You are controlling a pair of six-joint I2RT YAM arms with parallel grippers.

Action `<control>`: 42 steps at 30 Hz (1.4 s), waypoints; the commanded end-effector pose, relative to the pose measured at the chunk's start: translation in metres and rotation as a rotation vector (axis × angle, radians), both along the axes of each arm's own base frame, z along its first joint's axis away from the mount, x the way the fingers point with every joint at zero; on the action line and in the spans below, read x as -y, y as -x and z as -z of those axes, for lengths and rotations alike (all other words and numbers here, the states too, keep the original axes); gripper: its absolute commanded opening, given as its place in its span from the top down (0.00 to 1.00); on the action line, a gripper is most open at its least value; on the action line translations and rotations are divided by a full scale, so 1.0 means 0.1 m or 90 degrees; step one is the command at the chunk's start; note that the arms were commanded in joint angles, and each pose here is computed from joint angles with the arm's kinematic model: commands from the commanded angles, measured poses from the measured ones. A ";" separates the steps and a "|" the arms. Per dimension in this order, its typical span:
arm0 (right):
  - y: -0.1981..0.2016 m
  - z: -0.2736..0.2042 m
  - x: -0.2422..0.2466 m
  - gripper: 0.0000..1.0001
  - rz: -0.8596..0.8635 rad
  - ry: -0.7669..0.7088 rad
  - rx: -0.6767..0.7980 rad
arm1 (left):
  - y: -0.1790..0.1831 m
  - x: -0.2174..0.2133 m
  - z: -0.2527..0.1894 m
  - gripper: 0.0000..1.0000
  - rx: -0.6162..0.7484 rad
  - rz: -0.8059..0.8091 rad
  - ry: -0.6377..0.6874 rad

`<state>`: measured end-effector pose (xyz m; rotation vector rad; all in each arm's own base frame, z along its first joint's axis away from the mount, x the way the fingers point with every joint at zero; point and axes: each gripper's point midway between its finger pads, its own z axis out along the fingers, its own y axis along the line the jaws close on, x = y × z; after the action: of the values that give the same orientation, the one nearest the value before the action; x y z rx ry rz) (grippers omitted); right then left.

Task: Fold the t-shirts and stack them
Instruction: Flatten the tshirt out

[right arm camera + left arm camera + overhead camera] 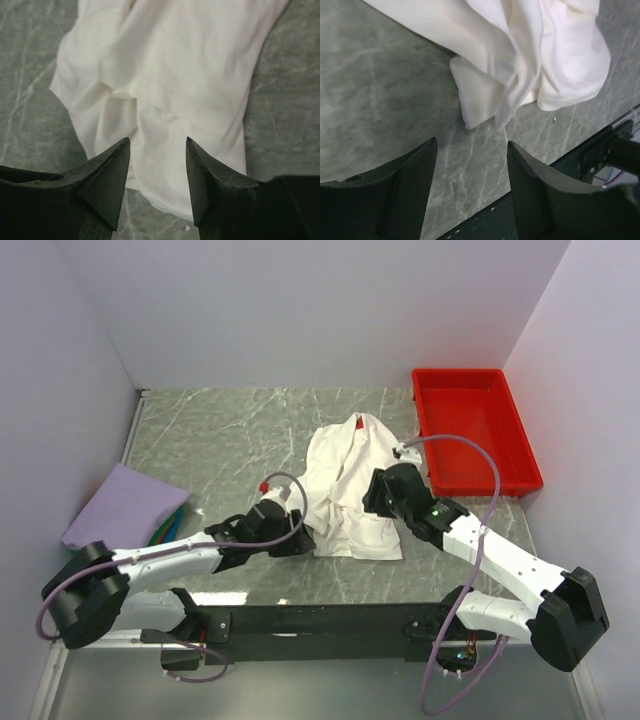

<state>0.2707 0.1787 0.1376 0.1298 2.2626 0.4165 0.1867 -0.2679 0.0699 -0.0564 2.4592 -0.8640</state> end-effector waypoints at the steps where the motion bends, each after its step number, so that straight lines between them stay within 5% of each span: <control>1: -0.06 -0.12 0.06 0.45 0.042 -0.034 0.045 | -0.09 0.36 -0.20 0.37 0.039 0.017 0.040; 8: -0.05 -0.14 0.08 0.45 0.035 -0.018 0.047 | -0.15 0.67 -0.19 0.39 0.049 0.045 0.025; 15: -0.11 -0.08 0.03 0.45 0.026 -0.004 0.037 | -0.17 0.82 -0.04 0.55 0.026 0.055 0.010; 28: -0.35 0.01 -0.17 0.45 0.010 0.014 0.021 | -0.10 0.71 0.07 0.58 0.019 0.038 -0.018; 42: -0.73 0.20 -0.68 0.41 -0.038 0.007 -0.023 | -0.06 0.65 0.18 0.99 0.004 0.034 -0.030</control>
<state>0.3294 0.2283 0.1039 0.0838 2.3537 0.3788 0.1944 -0.3342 0.0519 0.0398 2.4936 -0.8230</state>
